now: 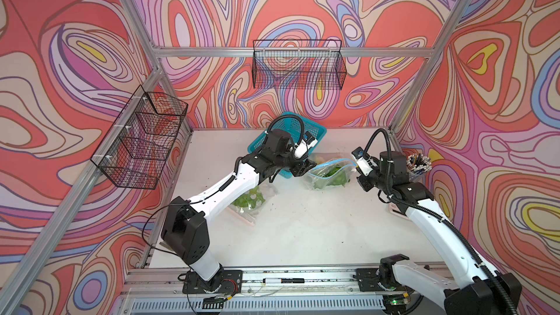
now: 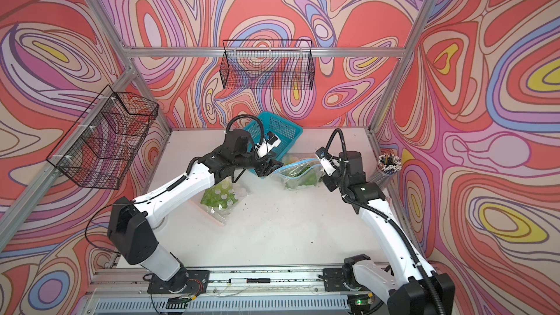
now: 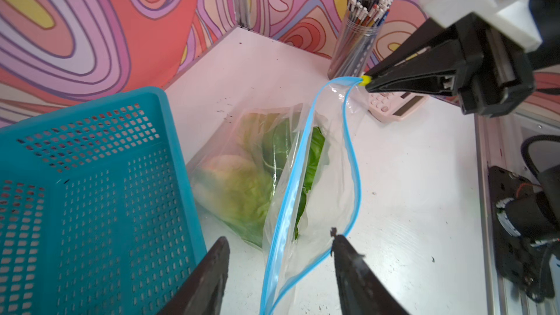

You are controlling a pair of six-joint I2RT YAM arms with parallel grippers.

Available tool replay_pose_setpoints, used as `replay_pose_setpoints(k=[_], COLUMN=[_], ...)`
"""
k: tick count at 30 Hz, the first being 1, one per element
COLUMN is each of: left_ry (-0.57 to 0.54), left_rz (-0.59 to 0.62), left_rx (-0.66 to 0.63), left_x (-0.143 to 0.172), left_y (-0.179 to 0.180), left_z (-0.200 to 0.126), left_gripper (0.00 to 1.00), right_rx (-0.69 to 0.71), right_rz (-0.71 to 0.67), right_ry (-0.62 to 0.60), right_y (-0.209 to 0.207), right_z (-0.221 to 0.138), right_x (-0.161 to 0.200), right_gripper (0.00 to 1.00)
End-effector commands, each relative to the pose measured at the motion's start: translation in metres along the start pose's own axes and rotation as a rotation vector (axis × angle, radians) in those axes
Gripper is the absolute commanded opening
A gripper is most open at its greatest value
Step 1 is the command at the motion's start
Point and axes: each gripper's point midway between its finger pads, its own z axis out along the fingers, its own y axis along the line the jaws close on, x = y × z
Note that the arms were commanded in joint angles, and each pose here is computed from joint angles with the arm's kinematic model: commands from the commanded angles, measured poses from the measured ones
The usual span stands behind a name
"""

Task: Open the zip-top bag and take out the chinese cabbages
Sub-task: Open the zipper of the food storage bag at the center of the board.

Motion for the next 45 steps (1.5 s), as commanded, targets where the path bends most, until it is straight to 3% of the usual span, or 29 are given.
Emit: replay_pose_setpoints(k=[1, 15, 32, 39, 45], left_ry=[0.155, 0.223, 0.302, 0.265, 0.257], left_rz=[0.037, 0.085, 0.110, 0.036, -0.008], left_rx=[0.127, 0.143, 0.166, 0.220, 0.232], left_x=[0.033, 0.037, 0.055, 0.050, 0.056], left_y=[-0.013, 0.001, 0.004, -0.010, -0.019], left_z=[0.013, 0.041, 0.050, 0.045, 0.043], left_gripper=[0.54, 0.52, 0.42, 0.18, 0.09], right_rx=[0.005, -0.002, 0.004, 0.018, 0.024], right_rz=[-0.018, -0.021, -0.029, -0.033, -0.025], right_ry=[-0.021, -0.005, 0.007, 0.035, 0.034], right_y=[-0.002, 0.000, -0.001, -0.003, -0.005], right_z=[0.001, 0.003, 0.005, 0.007, 0.007], right_x=[-0.003, 0.001, 0.003, 0.008, 0.008], right_gripper=[0.00, 0.00, 0.00, 0.00, 0.00])
